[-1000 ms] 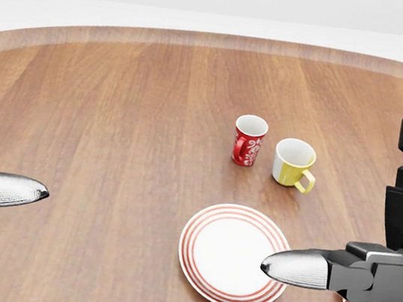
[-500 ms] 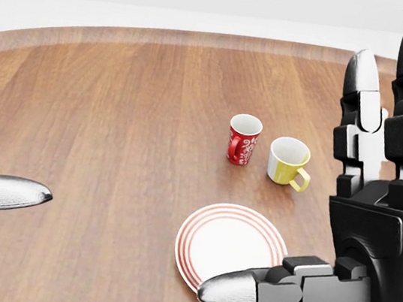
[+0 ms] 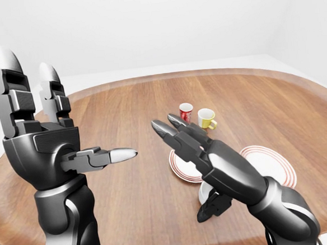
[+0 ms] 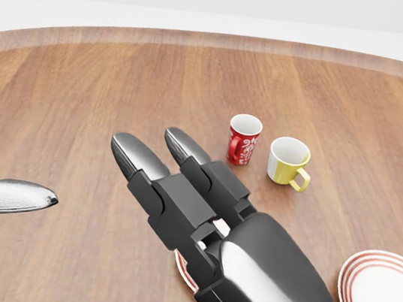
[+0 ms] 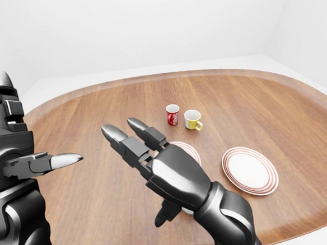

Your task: Put the white mug on the left plate.

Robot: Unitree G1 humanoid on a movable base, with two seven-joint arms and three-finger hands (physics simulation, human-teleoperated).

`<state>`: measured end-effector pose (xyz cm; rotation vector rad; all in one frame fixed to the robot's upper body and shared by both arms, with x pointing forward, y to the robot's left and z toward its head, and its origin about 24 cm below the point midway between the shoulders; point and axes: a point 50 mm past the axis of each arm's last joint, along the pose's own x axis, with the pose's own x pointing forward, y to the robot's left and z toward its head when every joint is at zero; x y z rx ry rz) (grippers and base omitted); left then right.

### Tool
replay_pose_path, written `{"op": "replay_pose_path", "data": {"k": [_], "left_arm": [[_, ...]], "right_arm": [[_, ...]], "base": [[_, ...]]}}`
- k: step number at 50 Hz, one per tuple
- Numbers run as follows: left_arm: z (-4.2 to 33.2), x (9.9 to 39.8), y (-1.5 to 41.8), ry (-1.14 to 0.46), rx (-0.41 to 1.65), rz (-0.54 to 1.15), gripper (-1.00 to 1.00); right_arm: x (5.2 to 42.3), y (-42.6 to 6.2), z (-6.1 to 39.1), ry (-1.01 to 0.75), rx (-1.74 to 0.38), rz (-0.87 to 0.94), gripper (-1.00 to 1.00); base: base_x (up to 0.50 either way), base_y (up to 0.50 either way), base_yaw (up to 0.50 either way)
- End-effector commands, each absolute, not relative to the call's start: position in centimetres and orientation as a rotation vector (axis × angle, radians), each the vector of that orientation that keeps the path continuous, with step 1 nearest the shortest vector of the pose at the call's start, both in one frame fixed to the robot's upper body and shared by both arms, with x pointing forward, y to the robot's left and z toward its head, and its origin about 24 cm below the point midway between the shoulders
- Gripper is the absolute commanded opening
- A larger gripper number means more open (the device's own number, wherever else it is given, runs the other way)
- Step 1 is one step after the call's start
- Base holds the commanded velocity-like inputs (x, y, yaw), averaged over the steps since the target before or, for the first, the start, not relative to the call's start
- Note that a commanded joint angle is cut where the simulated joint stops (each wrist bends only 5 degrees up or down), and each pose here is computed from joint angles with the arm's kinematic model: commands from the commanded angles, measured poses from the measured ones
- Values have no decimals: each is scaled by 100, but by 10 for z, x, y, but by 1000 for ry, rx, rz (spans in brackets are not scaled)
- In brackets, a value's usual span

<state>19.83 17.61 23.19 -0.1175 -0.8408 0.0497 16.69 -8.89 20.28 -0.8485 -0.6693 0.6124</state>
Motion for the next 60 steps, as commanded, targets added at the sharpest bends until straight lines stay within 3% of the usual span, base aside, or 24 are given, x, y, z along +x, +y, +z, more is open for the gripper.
{"op": "replay_pose_path", "data": {"k": [1,22,38,47,60], "left_arm": [[232,199,176,-839,-115,50,100],[231,200,177,-833,-115,53,100],[231,200,177,-835,-115,53,100],[230,201,178,-829,-112,55,100],[230,200,177,-829,-111,53,100]], "right_arm": [[162,-101,192,-530,-1016,484,100],[162,-127,206,-433,-1144,128,100],[161,-137,181,-253,-1158,154,100],[165,-151,151,-65,-1157,198,100],[159,-152,140,2,-1138,217,100]], "base": [[0,0,0],[0,0,0],[0,0,0],[0,0,0],[0,0,0]]}}
